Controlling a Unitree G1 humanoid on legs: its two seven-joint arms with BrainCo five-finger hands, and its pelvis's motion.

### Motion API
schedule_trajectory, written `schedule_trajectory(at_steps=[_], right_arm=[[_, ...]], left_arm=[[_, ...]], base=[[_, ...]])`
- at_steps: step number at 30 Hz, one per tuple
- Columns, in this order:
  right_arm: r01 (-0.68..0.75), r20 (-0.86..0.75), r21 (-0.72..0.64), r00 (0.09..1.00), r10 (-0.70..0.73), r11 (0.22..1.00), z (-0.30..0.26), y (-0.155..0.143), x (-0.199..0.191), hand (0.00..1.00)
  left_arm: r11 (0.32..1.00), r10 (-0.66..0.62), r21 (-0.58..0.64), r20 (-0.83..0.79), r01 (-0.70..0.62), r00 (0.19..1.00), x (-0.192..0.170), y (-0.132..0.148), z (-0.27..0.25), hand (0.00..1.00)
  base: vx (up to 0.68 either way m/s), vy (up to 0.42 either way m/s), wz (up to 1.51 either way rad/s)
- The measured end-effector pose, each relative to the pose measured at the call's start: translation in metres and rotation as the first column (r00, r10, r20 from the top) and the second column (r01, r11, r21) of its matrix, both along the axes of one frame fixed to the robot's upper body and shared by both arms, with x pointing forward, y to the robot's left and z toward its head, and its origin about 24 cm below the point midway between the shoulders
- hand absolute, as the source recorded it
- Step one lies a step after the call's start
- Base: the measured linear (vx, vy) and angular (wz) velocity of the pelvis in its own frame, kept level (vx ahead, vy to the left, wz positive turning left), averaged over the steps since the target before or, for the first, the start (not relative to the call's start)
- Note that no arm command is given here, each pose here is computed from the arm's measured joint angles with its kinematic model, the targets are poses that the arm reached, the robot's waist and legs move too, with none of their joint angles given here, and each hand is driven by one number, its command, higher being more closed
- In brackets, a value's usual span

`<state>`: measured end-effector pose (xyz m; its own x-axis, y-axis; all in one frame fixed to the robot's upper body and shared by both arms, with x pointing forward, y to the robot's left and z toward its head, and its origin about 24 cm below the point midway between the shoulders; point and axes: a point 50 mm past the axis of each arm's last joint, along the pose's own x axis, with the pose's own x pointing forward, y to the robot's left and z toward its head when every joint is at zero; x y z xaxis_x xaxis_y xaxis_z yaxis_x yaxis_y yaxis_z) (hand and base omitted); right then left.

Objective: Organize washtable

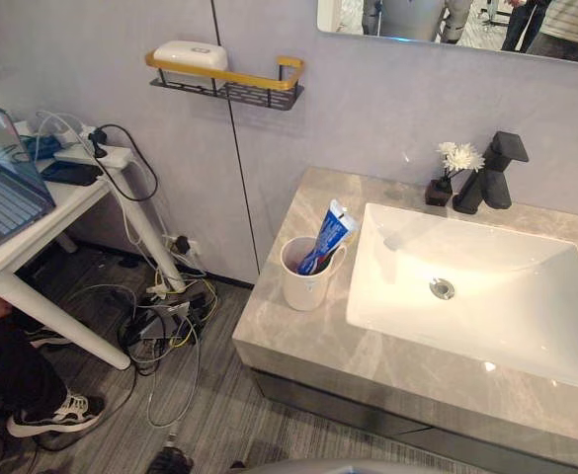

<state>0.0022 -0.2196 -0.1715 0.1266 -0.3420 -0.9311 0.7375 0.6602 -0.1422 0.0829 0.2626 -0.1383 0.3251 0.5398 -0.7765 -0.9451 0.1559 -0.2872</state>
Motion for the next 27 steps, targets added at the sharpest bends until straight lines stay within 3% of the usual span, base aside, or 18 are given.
schedule_trajectory(at_steps=[2, 6, 12, 15, 16, 19, 22, 27], right_arm=[[-0.019, 0.000, -0.003, 1.000, 0.019, 1.000, 0.000, 0.000, -0.001, 0.00], [-0.088, -0.006, -0.009, 0.996, 0.088, 0.996, 0.001, 0.001, -0.003, 0.00], [-0.126, -0.022, -0.008, 0.992, 0.126, 0.992, 0.001, 0.000, -0.009, 0.00], [-0.133, -0.019, -0.006, 0.991, 0.133, 0.991, 0.002, -0.001, -0.009, 0.00], [-0.141, -0.019, -0.006, 0.990, 0.141, 0.990, 0.002, -0.001, -0.009, 0.00], [-0.157, -0.016, -0.003, 0.987, 0.157, 0.988, 0.002, -0.002, -0.009, 0.00], [-0.158, -0.016, 0.006, 0.987, 0.158, 0.987, 0.002, -0.001, -0.011, 0.00], [-0.153, -0.022, 0.015, 0.988, 0.154, 0.988, 0.001, 0.001, -0.014, 0.00]], left_arm=[[0.986, 0.113, 0.106, 0.168, -0.132, 0.979, 0.017, 0.023, 0.029, 0.00], [0.913, 0.132, 0.297, 0.435, -0.280, 0.891, 0.044, 0.049, 0.098, 0.00], [0.822, 0.008, 0.441, 0.622, -0.360, 0.783, 0.063, 0.042, 0.169, 0.00], [0.802, -0.150, 0.506, 0.685, -0.317, 0.713, 0.080, 0.022, 0.203, 0.00], [0.788, -0.214, 0.535, 0.700, -0.303, 0.682, 0.085, 0.013, 0.216, 1.00], [0.750, -0.362, 0.603, 0.717, -0.271, 0.596, 0.092, -0.007, 0.242, 1.00], [0.716, -0.434, 0.654, 0.690, -0.243, 0.579, 0.090, -0.014, 0.247, 1.00], [0.720, -0.502, 0.670, 0.685, -0.184, 0.528, 0.096, -0.027, 0.247, 1.00]], base=[[-0.02, 0.001, 0.00], [0.03, -0.002, 0.00], [0.06, -0.006, -0.02], [-0.01, 0.000, 0.00], [-0.06, 0.007, -0.03], [-0.07, 0.014, -0.01], [-0.06, 0.015, -0.05], [-0.01, 0.002, -0.01]])
